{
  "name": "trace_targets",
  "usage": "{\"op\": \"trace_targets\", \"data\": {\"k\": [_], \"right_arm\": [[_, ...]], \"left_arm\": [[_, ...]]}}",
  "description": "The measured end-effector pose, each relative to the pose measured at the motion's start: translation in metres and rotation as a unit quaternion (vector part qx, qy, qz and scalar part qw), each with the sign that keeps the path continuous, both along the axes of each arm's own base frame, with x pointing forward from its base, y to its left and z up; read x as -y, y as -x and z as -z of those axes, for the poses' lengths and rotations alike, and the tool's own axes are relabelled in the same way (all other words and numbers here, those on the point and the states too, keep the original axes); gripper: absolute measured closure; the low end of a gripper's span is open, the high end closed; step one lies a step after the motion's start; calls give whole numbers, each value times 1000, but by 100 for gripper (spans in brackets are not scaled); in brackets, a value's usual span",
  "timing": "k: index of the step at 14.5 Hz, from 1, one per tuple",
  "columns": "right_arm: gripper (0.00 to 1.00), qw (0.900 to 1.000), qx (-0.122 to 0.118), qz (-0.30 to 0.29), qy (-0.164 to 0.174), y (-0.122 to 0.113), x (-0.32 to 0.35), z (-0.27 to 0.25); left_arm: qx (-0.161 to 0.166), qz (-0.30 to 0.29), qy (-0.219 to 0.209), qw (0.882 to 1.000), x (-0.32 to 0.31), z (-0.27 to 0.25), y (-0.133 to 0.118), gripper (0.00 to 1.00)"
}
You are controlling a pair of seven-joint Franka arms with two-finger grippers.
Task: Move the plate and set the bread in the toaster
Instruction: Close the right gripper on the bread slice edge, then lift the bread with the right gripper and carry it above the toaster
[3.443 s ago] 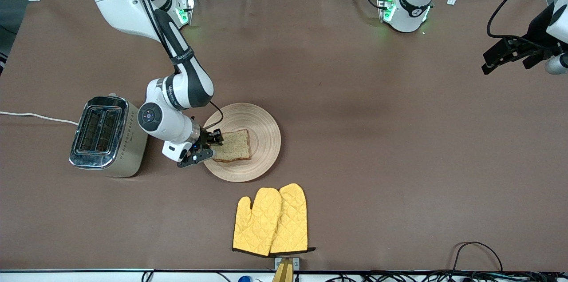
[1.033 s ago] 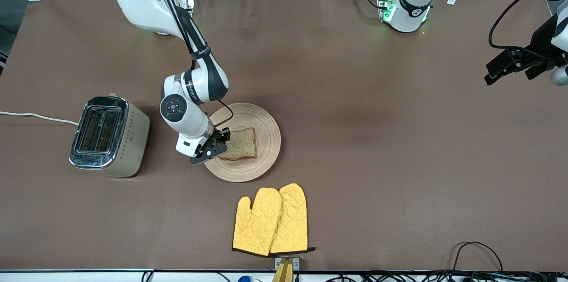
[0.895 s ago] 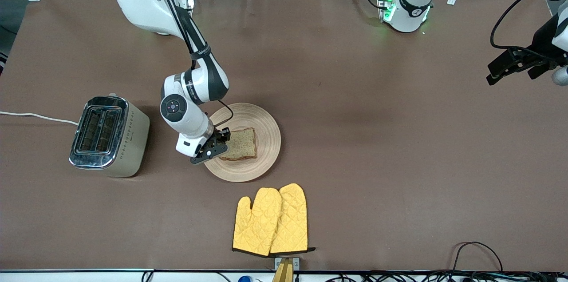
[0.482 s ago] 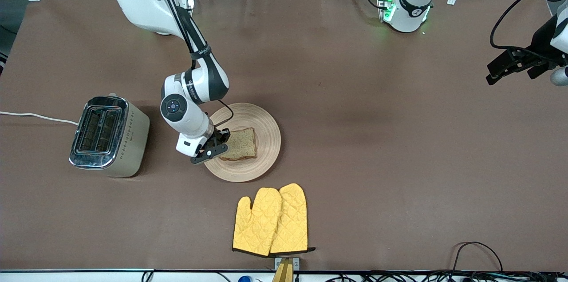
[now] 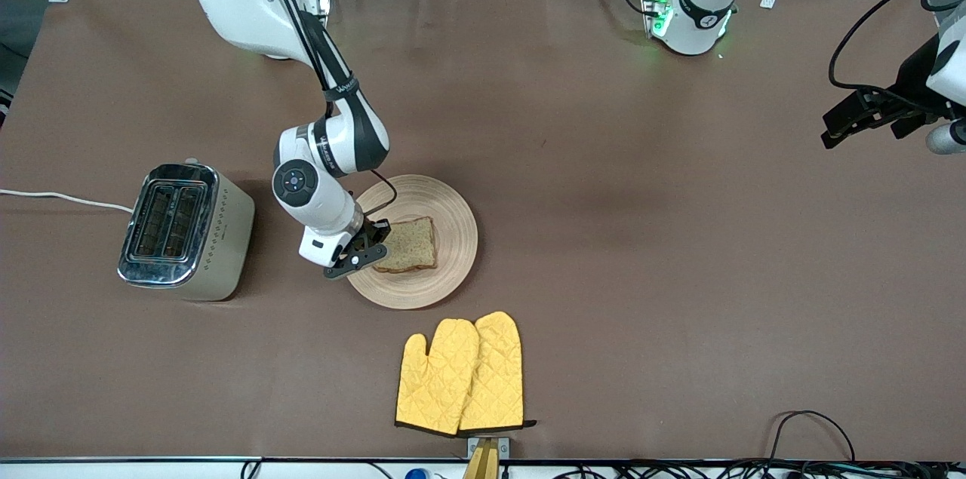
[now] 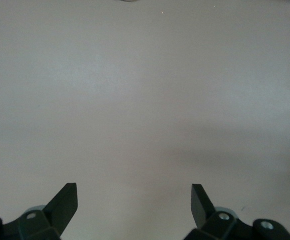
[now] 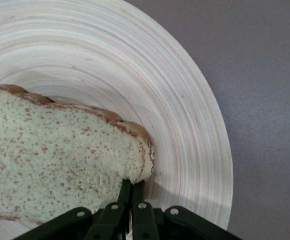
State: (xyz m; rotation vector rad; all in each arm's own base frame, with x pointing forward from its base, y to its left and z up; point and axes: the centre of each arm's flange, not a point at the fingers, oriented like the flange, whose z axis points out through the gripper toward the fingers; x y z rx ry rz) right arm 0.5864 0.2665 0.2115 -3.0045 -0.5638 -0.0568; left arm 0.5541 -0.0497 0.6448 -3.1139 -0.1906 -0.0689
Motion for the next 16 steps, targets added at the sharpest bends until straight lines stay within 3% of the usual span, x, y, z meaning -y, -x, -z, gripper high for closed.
{"op": "trace_targets", "data": {"k": [3, 5, 10, 12, 16], "right_arm": [[96, 1000, -5, 20, -1, 0, -1, -2], [96, 999, -26, 32, -1, 1, -5, -10], [96, 997, -56, 42, -13, -2, -4, -87], [96, 997, -64, 39, 17, 0, 4, -126], [96, 988, -39, 37, 144, 11, -13, -222]], "left_arm": [[-1, 0, 0, 1000, 0, 0, 0, 0], [-1, 0, 0, 1000, 0, 1, 0, 0], [-3, 0, 0, 1000, 0, 2, -1, 0], [-3, 0, 0, 1000, 0, 2, -1, 0], [-5, 0, 0, 1000, 0, 3, -1, 0]]}}
